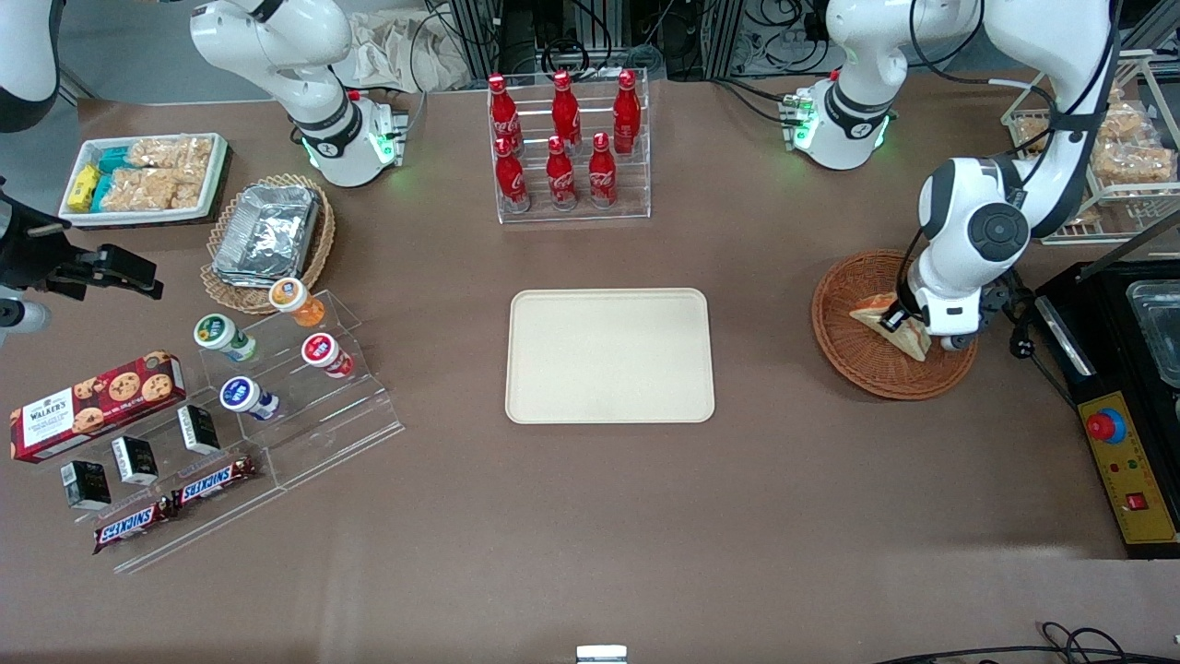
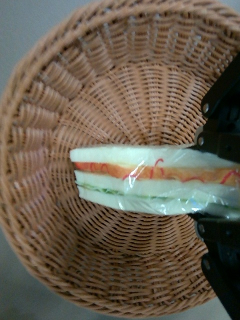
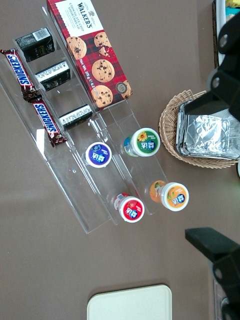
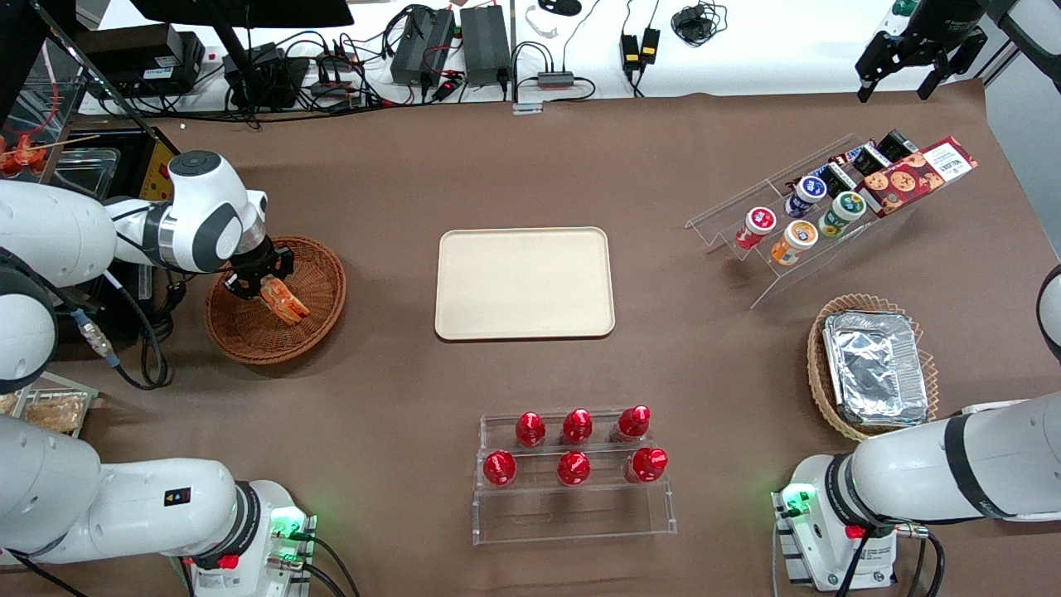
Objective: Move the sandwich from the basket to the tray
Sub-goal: 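Lift the sandwich and carry it over the cream tray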
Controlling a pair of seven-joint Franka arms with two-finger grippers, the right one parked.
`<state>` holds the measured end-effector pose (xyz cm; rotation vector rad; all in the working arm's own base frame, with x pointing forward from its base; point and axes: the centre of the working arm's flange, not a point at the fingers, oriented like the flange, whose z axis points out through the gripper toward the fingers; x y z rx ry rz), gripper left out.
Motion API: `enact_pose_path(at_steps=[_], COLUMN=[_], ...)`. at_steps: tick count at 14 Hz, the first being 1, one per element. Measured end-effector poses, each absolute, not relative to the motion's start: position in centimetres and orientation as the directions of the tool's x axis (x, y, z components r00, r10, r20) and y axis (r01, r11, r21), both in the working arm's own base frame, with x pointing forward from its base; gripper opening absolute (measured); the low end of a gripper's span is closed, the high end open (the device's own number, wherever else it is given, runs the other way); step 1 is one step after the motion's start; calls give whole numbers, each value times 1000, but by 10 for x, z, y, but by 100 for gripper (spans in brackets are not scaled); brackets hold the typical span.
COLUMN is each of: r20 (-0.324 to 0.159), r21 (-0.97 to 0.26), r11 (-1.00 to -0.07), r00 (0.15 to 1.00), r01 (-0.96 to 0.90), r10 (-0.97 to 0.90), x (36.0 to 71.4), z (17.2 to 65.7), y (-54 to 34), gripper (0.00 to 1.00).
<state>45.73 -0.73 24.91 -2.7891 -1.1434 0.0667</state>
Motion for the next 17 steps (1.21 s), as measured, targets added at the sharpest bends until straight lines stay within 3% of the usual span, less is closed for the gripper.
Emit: enact_pose_path(at_steps=[2,5,6,10,13,17], r20=[4,-14,-10,-16,-16,6], r21=[-159,-221,-220,-92,-20,53], r11=[-736,-788,-808,-900,-952,-982], r00=[746,806,827,903,952,983], r01=[658,574,546,426,307,183], r10=[666,591,561,429,307,184], x=[462,470,475,503,532,543], z=[283,375,409,488,473,383], y=[-7,-27,-48,-165,-259,-362], gripper=[38,25,25,25,25,25])
